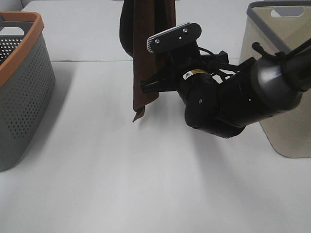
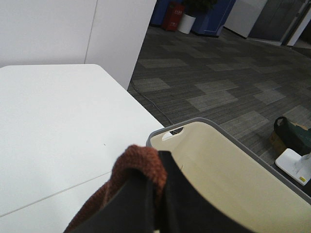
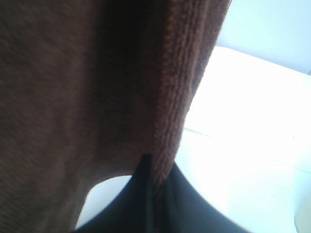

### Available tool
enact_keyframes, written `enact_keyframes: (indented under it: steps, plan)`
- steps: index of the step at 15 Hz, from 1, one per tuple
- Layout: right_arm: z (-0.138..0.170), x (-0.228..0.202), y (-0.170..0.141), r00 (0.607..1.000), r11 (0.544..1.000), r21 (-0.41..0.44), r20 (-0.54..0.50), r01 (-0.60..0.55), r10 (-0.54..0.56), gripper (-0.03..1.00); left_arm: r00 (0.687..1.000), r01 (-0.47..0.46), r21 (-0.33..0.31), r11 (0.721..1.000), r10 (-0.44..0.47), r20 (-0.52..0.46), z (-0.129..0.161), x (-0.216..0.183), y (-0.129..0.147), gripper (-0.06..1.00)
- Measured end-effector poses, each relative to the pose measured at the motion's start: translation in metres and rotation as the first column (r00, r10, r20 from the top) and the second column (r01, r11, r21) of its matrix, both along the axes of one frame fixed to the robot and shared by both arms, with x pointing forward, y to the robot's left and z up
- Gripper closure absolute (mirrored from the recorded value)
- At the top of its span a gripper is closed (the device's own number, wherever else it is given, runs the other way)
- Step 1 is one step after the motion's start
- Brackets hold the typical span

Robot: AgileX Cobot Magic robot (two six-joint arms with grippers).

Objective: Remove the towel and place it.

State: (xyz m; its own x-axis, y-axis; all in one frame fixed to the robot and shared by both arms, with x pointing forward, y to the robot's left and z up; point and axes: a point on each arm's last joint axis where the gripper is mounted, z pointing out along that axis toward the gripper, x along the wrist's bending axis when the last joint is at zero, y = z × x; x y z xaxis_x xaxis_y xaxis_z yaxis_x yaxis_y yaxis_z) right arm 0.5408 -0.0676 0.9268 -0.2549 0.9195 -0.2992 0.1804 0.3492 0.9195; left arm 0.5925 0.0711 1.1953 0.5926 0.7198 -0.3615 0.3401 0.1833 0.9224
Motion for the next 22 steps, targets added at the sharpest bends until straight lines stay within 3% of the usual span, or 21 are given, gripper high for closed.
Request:
enact_keyframes:
  steps: [4,7,9,11,14,17,20,22]
  plan:
    - [0.022,-0.005,0.0,0.999,0.999,0.036,-0.032,-0.032,0.033,0.97,0.997,-0.023,0.098,0.995,0.016,0.073,-0.001,0.002,0.003,0.94]
    - [0.043,-0.008,-0.001,0.988,0.992,0.061,-0.11,-0.107,0.113,0.97,0.995,-0.071,0.106,0.992,0.064,0.071,-0.002,0.012,0.018,0.94]
    - [0.048,0.001,-0.005,0.953,0.982,0.091,-0.24,-0.167,0.185,0.97,0.994,-0.107,0.11,0.988,0.107,0.009,-0.013,0.027,0.035,0.94]
    - [0.054,0.018,-0.016,0.901,0.97,0.149,-0.364,-0.194,0.236,0.97,0.989,-0.099,0.161,0.982,0.114,-0.09,-0.035,0.043,0.05,0.94]
    - [0.079,0.048,-0.043,0.849,0.952,0.223,-0.442,-0.21,0.291,0.97,0.977,-0.111,0.194,0.975,0.143,-0.156,-0.046,0.054,0.075,0.94]
    - [0.119,0.079,-0.069,0.885,0.948,0.257,-0.375,-0.189,0.278,0.97,0.97,-0.162,0.2,0.966,0.194,-0.15,-0.048,0.062,0.095,0.94]
    - [0.155,0.107,-0.086,0.942,0.95,0.27,-0.247,-0.156,0.225,0.97,0.962,-0.252,0.217,0.943,0.268,-0.047,-0.06,0.082,0.101,0.94]
    - [0.166,0.126,-0.09,0.958,0.948,0.285,-0.2,-0.144,0.206,0.97,0.948,-0.31,0.212,0.927,0.318,-0.002,-0.072,0.095,0.102,0.94]
